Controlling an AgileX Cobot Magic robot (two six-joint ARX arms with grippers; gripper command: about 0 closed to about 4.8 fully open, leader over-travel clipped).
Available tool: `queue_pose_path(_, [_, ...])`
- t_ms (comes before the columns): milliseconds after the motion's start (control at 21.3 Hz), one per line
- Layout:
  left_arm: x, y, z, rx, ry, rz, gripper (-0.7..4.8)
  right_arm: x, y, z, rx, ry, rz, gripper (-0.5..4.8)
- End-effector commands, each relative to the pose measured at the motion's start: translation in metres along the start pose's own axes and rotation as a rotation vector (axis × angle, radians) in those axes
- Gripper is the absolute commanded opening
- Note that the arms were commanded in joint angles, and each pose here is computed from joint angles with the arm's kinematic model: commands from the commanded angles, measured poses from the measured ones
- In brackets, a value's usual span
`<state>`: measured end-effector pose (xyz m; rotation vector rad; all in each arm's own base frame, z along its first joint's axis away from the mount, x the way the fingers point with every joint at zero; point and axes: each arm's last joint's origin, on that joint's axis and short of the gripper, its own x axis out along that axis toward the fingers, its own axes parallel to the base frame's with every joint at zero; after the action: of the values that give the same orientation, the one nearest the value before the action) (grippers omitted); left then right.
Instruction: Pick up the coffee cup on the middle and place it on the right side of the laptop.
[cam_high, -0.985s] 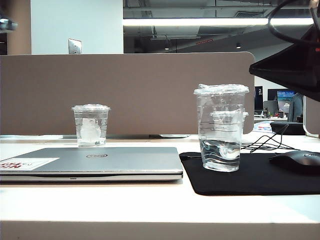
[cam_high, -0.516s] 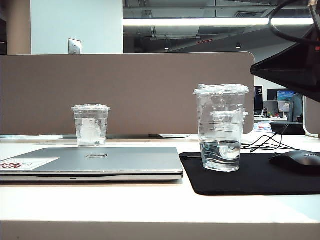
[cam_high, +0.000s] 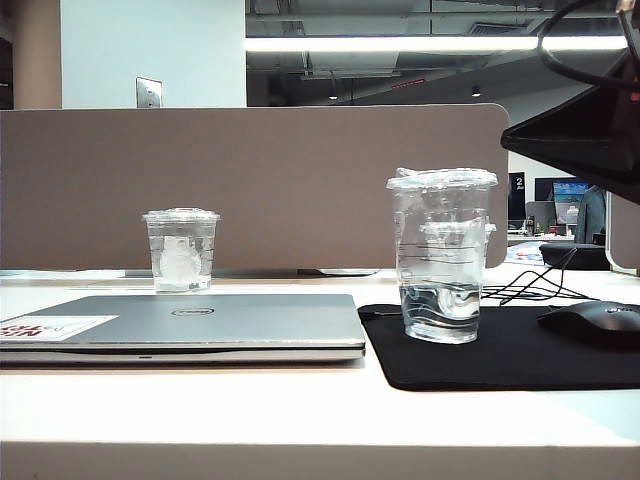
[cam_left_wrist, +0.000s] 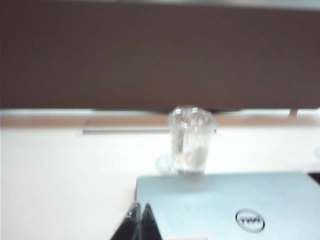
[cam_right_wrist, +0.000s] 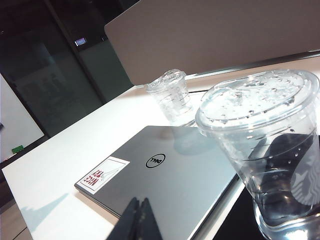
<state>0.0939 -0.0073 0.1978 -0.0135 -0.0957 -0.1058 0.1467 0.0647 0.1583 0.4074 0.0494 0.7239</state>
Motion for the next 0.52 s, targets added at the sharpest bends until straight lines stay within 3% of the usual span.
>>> queue_pose_path(47, [-0.001,0.001,-0.011,0.005,0.016,0.007,-0.05,0.000,0.002,0.005,-0.015,-0.046,0.017,-0.01])
queue_pose_path(516, [-0.001,0.002,-0.023,0.004,0.053,0.015,-0.05,0.000,0.002,0.005,-0.016,-0.045,0.027,-0.01])
